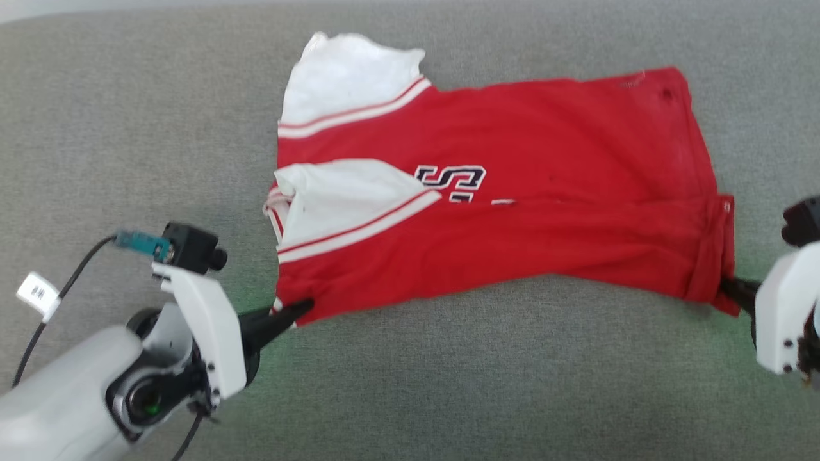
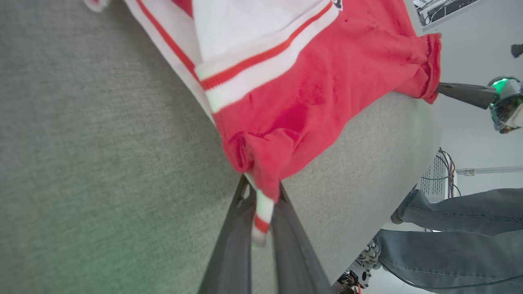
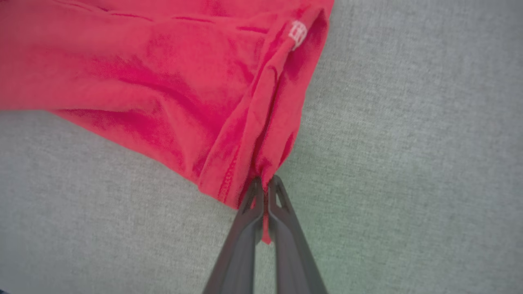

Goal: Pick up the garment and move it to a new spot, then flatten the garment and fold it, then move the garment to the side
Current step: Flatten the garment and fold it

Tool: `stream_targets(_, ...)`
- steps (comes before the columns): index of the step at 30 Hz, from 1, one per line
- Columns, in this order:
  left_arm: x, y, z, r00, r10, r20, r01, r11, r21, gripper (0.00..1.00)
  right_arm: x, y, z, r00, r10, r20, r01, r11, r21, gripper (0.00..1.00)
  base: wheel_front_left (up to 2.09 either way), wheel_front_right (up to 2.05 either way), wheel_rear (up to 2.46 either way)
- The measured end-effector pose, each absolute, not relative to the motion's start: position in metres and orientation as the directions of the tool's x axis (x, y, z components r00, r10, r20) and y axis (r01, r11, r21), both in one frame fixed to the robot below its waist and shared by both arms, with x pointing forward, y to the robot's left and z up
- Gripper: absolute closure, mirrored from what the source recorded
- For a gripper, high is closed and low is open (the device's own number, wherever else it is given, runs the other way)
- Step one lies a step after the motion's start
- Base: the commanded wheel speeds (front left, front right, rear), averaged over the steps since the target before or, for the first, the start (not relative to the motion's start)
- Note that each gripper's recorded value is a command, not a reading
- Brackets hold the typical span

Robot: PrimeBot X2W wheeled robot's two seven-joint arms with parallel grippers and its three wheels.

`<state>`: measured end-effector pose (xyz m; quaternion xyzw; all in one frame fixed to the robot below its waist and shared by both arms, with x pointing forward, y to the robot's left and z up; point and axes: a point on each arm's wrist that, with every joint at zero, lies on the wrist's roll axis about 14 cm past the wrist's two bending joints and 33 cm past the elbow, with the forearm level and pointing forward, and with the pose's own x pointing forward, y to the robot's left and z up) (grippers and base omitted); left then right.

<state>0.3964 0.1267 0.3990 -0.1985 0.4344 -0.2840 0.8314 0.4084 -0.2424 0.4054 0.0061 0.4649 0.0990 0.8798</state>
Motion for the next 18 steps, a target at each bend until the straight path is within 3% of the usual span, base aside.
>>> stream_targets(12,0.339,0.143,0.407,0.44,-0.658,-0.611,0.299,0.749,-0.591,1.0,0.347,-0.253,0.405,0.473,0.182,-0.862,-0.134,0.982,0.134,1.0,0.0,0.0,0.0)
stream_targets(16,0.332,0.144,0.406,0.445,-0.659,-0.607,0.288,0.747,-0.6,0.98,0.342,-0.254,0.408,0.486,0.181,-0.855,-0.116,0.983,0.142,1.0,0.0,0.0,0.0)
stream_targets(17,0.331,0.145,0.405,0.447,-0.657,-0.607,0.286,0.748,-0.599,0.91,0.343,-0.254,0.41,0.494,0.182,-0.85,-0.113,0.983,0.144,0.91,0.0,0.0,0.0)
stream_targets(18,0.331,0.145,0.405,0.447,-0.657,-0.607,0.286,0.748,-0.599,0.86,0.343,-0.254,0.41,0.494,0.182,-0.85,-0.113,0.983,0.144,0.68,0.0,0.0,0.0)
